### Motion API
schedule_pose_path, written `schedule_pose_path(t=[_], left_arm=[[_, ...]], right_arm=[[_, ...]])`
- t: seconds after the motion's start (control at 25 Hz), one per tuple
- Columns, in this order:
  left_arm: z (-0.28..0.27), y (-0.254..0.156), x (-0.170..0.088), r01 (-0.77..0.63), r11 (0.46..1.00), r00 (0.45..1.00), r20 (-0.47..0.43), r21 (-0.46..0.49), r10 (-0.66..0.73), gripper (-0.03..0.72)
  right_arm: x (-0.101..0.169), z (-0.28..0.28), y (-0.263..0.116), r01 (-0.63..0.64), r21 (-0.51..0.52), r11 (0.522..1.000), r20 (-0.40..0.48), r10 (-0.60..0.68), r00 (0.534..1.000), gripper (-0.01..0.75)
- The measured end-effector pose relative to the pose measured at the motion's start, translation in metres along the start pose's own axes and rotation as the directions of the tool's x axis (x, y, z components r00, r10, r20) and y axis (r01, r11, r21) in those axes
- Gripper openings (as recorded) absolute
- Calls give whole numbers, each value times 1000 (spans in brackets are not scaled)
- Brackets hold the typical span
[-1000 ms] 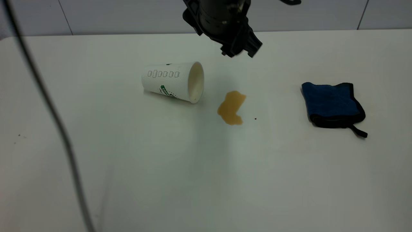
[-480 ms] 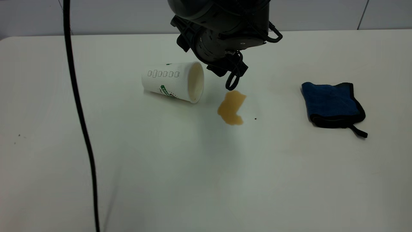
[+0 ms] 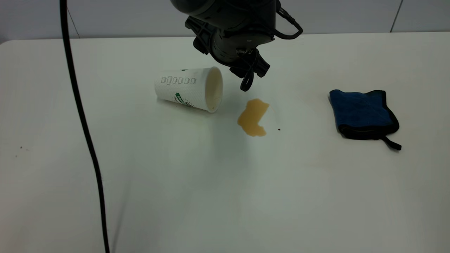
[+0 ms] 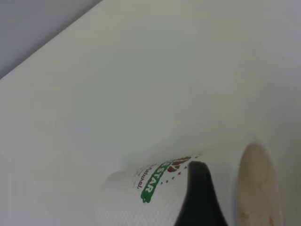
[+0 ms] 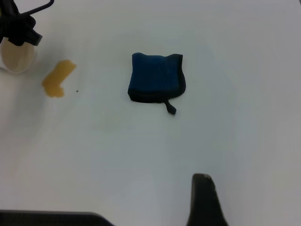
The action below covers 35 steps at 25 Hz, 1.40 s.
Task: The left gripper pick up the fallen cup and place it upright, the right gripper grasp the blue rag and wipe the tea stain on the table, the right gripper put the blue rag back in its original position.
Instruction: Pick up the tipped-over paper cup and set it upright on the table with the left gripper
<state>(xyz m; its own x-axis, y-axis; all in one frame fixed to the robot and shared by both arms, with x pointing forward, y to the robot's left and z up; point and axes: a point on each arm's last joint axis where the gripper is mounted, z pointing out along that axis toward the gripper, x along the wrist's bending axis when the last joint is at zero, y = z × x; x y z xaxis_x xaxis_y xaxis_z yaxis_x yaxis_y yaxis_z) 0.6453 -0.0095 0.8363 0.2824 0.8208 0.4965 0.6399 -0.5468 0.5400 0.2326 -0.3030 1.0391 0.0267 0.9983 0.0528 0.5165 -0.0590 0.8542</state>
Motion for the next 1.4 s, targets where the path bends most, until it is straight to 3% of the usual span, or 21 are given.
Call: schedule_pose_path(t=[0.24,0.72,1.0,1.4], left_arm=[[15,-17,-5,-27,998,999,-40,56,30,582],[33,-29,-4,-54,996,994,-86,70,60,579],[37,-30,2,-44,997,991,-120,69,52,508],[36,-34,8,-28,993,981,-186,112,49,496]], right_arm=[[0,0,0,0,0,1000,0,0,1000,533],[0,0,0,0,0,1000,0,0,1000,533],[0,0,0,0,0,1000,0,0,1000,533],[0,0,0,0,0,1000,0,0,1000,533]])
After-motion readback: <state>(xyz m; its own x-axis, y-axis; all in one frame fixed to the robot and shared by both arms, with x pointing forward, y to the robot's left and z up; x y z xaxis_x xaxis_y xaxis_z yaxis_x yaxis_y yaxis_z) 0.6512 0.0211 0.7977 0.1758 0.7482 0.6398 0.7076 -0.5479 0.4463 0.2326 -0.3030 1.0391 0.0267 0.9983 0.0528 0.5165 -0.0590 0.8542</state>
